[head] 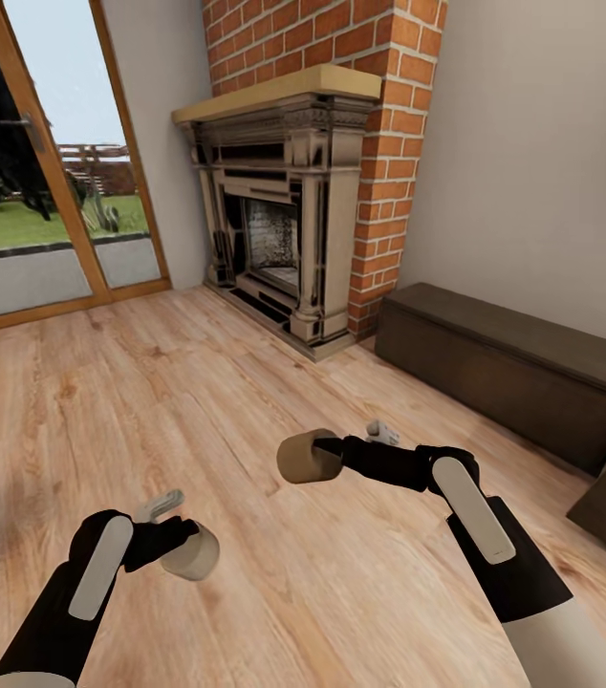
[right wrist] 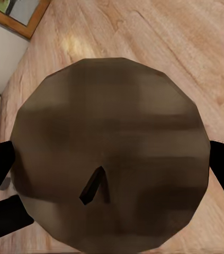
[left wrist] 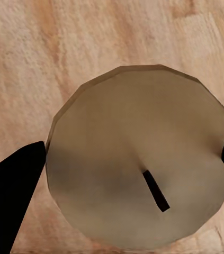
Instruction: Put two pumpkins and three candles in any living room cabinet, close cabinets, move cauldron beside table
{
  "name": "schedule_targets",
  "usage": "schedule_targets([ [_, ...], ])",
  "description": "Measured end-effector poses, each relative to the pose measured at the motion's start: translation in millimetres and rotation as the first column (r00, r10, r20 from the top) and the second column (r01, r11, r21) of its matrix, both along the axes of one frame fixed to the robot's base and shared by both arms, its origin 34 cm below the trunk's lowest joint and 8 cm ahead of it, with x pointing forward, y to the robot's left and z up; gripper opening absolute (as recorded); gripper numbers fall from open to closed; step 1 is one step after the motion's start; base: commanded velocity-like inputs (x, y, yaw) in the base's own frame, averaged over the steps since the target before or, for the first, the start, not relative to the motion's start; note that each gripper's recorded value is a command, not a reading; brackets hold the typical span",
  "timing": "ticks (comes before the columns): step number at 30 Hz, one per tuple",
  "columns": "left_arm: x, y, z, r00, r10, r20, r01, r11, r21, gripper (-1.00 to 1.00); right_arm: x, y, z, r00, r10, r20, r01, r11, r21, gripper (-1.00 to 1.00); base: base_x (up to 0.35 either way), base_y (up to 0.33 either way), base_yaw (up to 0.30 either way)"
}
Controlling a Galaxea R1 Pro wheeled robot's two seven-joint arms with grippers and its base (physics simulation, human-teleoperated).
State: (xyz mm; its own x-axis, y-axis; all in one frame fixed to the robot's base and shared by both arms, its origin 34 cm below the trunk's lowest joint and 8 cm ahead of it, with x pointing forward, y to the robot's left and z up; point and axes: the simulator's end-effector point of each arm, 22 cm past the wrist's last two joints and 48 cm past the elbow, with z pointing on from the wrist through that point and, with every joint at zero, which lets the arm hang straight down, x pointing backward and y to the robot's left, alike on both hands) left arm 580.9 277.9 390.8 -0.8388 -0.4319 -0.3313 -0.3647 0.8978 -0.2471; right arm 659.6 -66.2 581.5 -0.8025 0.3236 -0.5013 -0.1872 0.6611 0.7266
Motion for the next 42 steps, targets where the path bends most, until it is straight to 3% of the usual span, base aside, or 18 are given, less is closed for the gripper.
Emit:
schedule_targets([
  [23,8,-1,33,0.999,-0.001,-0.038,0.001,1.0,0.0,-1.0,15,-1,27,0.999,-0.003,-0.047,0.003,1.0,0.0,-1.0,-0.044,0.0,-0.083],
  [37,13,-1,58,0.999,-0.001,-0.051,0.001,1.0,0.0,-1.0,23,-3,48,0.998,-0.008,-0.065,0.008,1.0,-0.003,-1.0,0.0,0.0,-0.232],
  [42,15,-1,67,0.999,-0.001,-0.053,0.001,1.0,0.0,-1.0,33,-16,61,0.997,-0.045,-0.065,0.046,0.999,0.011,-1.0,0.0,0.0,-0.272],
])
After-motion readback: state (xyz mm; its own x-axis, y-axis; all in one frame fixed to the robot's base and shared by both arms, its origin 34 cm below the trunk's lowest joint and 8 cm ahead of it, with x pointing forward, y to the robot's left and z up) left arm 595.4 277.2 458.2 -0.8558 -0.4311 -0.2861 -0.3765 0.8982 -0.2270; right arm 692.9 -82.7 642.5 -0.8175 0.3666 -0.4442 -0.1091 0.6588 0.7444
